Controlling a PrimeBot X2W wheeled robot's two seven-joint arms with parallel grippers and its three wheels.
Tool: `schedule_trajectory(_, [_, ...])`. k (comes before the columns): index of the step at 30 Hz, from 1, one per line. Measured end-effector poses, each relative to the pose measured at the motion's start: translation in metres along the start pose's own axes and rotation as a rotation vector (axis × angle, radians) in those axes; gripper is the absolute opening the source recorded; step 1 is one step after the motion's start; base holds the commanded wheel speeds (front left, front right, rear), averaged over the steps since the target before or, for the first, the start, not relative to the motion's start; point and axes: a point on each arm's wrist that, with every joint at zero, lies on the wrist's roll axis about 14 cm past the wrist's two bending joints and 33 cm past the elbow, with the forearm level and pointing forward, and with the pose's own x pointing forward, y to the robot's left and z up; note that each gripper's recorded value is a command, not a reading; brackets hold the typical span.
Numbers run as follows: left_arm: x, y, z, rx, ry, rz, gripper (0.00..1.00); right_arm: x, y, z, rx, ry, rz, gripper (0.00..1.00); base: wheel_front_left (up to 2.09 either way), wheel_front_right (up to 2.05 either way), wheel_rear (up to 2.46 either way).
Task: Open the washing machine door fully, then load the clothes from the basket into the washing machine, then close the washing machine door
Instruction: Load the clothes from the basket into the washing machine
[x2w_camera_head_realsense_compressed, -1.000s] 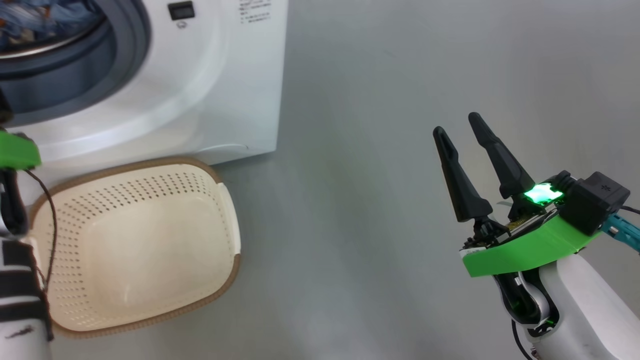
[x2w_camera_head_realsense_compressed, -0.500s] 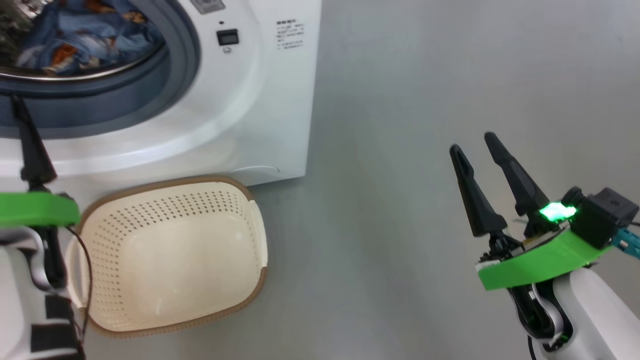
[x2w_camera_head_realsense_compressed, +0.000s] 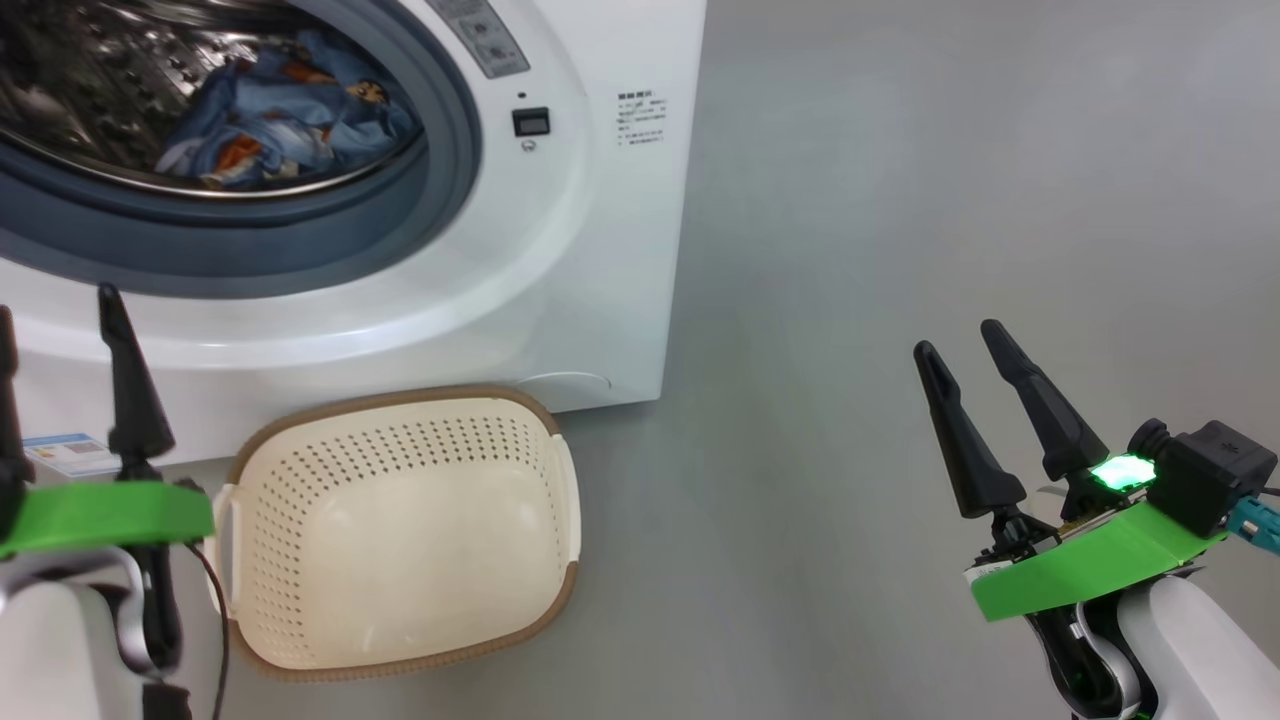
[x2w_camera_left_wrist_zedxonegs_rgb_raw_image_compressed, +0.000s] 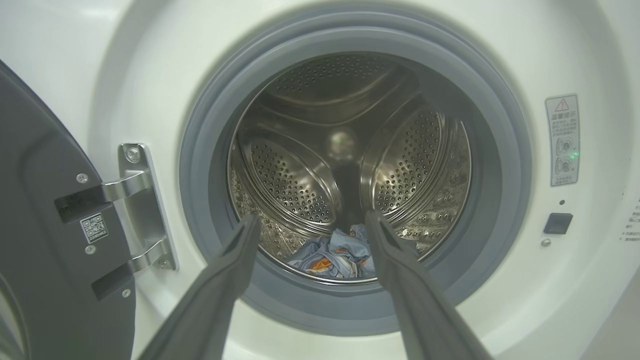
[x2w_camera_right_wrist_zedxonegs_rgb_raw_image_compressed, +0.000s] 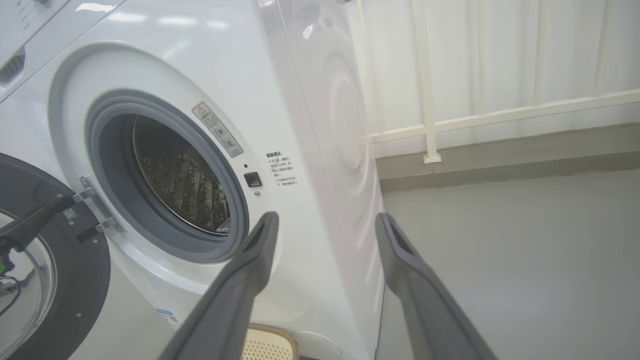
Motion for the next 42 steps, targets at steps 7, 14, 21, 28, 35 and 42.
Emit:
schedule_trajectory(7, [-0.026, 0.001, 0.001, 0.007, 0.009, -0.003, 1.00, -0.004, 0.002, 0.007, -0.010, -0.013, 0.007, 1.00, 0.00, 0.00, 0.00])
schedule_trajectory(14, [-0.050, 0.004, -0.003, 0.016, 0.033, -0.002, 1.00, -0.013, 0.001, 0.013, -0.017, -0.025, -0.002, 1.00, 0.00, 0.00, 0.00])
schedule_trajectory(21, [-0.076, 0.005, -0.013, 0.016, 0.073, -0.006, 1.00, -0.030, -0.003, 0.010, -0.012, -0.012, -0.028, 1.00, 0.00, 0.00, 0.00])
schedule_trajectory(28, [-0.094, 0.009, -0.015, 0.017, 0.086, 0.002, 1.00, -0.039, -0.009, 0.012, -0.015, -0.015, -0.054, 1.00, 0.00, 0.00, 0.00])
schedule_trajectory(35, [-0.102, 0.012, -0.018, 0.015, 0.098, 0.012, 1.00, -0.041, -0.014, 0.014, -0.017, -0.022, -0.070, 1.00, 0.00, 0.00, 0.00])
schedule_trajectory(42, [-0.103, 0.014, -0.014, 0.016, 0.088, 0.019, 1.00, -0.041, -0.013, 0.016, -0.018, -0.026, -0.068, 1.00, 0.00, 0.00, 0.00])
